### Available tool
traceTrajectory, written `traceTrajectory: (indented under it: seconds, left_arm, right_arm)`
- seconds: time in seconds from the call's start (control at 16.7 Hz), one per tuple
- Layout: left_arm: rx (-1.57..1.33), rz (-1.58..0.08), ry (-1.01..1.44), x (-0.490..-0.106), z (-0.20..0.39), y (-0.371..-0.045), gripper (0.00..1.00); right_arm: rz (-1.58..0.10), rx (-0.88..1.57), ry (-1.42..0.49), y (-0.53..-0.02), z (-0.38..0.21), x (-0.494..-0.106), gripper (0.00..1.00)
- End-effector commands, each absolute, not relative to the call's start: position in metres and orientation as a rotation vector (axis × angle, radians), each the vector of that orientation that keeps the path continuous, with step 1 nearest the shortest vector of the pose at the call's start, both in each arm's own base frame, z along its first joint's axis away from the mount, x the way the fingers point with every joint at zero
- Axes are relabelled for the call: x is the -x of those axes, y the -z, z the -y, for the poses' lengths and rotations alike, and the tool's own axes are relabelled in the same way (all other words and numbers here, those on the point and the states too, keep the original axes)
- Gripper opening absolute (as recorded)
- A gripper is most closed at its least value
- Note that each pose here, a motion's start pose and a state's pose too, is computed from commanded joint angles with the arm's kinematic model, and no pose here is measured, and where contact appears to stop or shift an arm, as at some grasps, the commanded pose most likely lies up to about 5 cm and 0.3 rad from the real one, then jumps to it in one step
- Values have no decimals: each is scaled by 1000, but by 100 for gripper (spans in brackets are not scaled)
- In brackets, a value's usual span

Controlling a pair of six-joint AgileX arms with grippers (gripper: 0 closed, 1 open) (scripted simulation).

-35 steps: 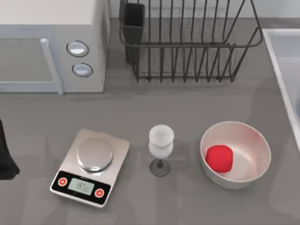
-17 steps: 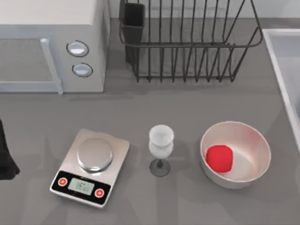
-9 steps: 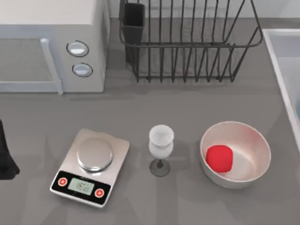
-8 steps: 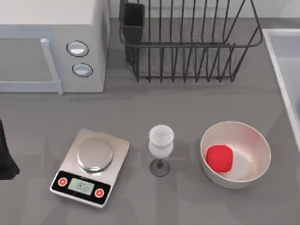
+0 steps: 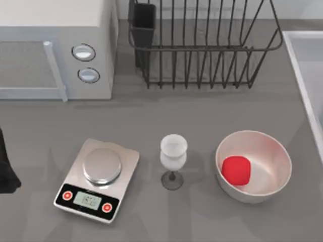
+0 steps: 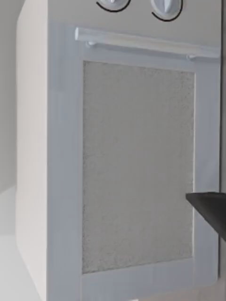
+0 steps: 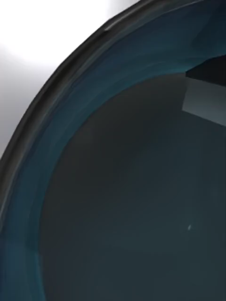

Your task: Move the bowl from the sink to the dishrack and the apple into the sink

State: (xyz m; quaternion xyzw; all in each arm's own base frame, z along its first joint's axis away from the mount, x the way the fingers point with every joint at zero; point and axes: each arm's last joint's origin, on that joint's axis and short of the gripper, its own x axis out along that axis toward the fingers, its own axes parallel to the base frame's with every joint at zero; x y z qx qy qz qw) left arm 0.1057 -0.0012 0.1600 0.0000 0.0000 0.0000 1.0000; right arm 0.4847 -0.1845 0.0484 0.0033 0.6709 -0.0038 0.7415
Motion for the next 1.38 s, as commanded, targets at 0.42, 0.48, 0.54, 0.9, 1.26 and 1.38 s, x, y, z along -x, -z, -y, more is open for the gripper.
traceTrajectory:
  seconds: [0.42,0.48,0.54,0.9,1.26,1.38]
  left_arm:
    - [0,0,0,-106,1,-160,100]
    - [0,0,0,-106,1,-160,100]
    - [0,0,0,-106,1,-160,100]
    - [0,0,0,-106,1,-160,100]
    - [0,0,0,-106,1,-160,100]
    - [0,0,0,-106,1,-160,100]
  right_arm:
    - [-1472,7,-4,-63,185,-481,0]
    - [-1476,16,-13,-75,188,-476,0]
    - [-1480,25,-22,-89,191,-469,0]
    - [-1457,70,-32,-238,213,-371,0]
    - [-1445,39,9,-340,194,-229,0]
    - [-1457,14,9,-348,185,-201,0]
